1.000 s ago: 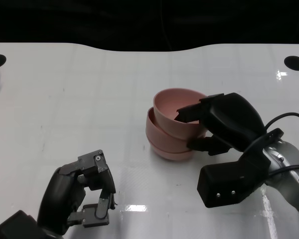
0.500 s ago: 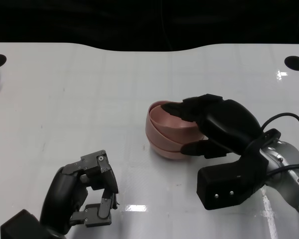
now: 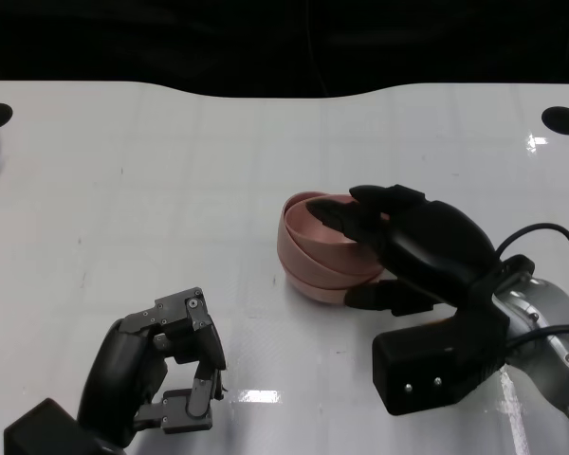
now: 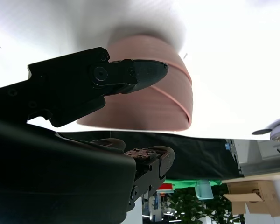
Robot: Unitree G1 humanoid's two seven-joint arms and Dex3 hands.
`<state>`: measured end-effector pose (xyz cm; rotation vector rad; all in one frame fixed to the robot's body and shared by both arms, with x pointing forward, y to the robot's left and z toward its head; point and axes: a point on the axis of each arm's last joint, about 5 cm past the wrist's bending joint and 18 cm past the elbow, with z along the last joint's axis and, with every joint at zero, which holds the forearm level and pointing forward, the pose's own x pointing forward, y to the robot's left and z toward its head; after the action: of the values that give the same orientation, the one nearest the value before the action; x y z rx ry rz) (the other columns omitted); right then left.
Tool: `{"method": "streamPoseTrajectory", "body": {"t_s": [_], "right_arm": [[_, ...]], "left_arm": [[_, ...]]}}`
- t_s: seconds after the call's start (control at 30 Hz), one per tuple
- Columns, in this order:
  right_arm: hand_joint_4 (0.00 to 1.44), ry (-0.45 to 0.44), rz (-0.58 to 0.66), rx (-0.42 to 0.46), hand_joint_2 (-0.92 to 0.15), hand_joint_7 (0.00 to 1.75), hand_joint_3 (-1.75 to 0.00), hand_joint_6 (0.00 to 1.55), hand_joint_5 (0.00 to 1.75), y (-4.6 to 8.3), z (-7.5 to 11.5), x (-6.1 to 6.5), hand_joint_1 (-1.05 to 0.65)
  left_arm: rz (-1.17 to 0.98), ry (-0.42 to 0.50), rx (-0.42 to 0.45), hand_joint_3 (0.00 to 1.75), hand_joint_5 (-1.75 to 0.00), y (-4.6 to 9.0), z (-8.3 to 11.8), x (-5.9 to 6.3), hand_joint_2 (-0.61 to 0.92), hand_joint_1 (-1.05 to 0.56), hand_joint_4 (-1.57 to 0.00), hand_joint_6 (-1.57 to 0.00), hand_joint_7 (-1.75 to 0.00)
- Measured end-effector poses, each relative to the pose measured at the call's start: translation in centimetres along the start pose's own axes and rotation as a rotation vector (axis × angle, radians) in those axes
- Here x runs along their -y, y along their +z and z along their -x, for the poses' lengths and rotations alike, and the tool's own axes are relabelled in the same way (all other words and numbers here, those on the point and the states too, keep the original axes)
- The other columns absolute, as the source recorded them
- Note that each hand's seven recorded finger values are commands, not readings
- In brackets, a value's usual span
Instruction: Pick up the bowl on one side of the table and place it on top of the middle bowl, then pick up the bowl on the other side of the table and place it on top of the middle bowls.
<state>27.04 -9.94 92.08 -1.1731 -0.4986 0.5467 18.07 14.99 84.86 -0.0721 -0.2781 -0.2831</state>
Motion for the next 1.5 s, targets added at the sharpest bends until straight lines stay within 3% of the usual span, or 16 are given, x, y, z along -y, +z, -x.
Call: {"method": "streamPoseTrajectory", "body": {"t_s": [0.57, 0.77, 1.1, 1.33, 1.5], "right_arm": [[0.11, 0.077, 0.019, -0.009, -0.92, 0.01, -0.36, 0.17, 0.16, 0.2, 1.0, -1.7, -0.75], [0.08, -0.057, -0.003, 0.025, -0.92, 0.00, -0.34, 0.14, 0.18, 0.4, 1.1, -2.1, -0.70], [0.00, -0.183, -0.067, -0.022, -0.92, 0.01, -0.29, 0.09, 0.27, 0.5, 2.3, -2.5, -0.64], [0.00, -0.222, -0.106, -0.046, -0.92, 0.06, -0.24, 0.18, 0.50, 0.1, 5.3, -2.9, -0.59], [0.09, -0.254, -0.121, -0.068, -0.92, 0.11, -0.19, 0.30, 0.59, -0.1, 7.4, -3.1, -0.56]], "left_arm": [[-0.007, -0.005, -0.004, 1.52, -1.75, 0.0, 0.0, 0.0, 0.35, 0.00, -0.94, -0.87, -1.56], [-0.008, -0.005, -0.007, 1.52, -1.75, -0.1, 0.0, 0.0, 0.35, 0.00, -0.94, -0.86, -1.56], [-0.009, -0.005, -0.006, 1.54, -1.75, -0.1, -0.1, 0.0, 0.33, -0.01, -0.95, -0.86, -1.56], [-0.007, -0.005, -0.005, 1.53, -1.75, -0.1, -0.1, 0.0, 0.34, -0.01, -0.94, -0.86, -1.57], [-0.009, -0.006, -0.004, 1.52, -1.75, -0.1, -0.3, 0.0, 0.34, 0.00, -0.95, -0.86, -1.56]]}}
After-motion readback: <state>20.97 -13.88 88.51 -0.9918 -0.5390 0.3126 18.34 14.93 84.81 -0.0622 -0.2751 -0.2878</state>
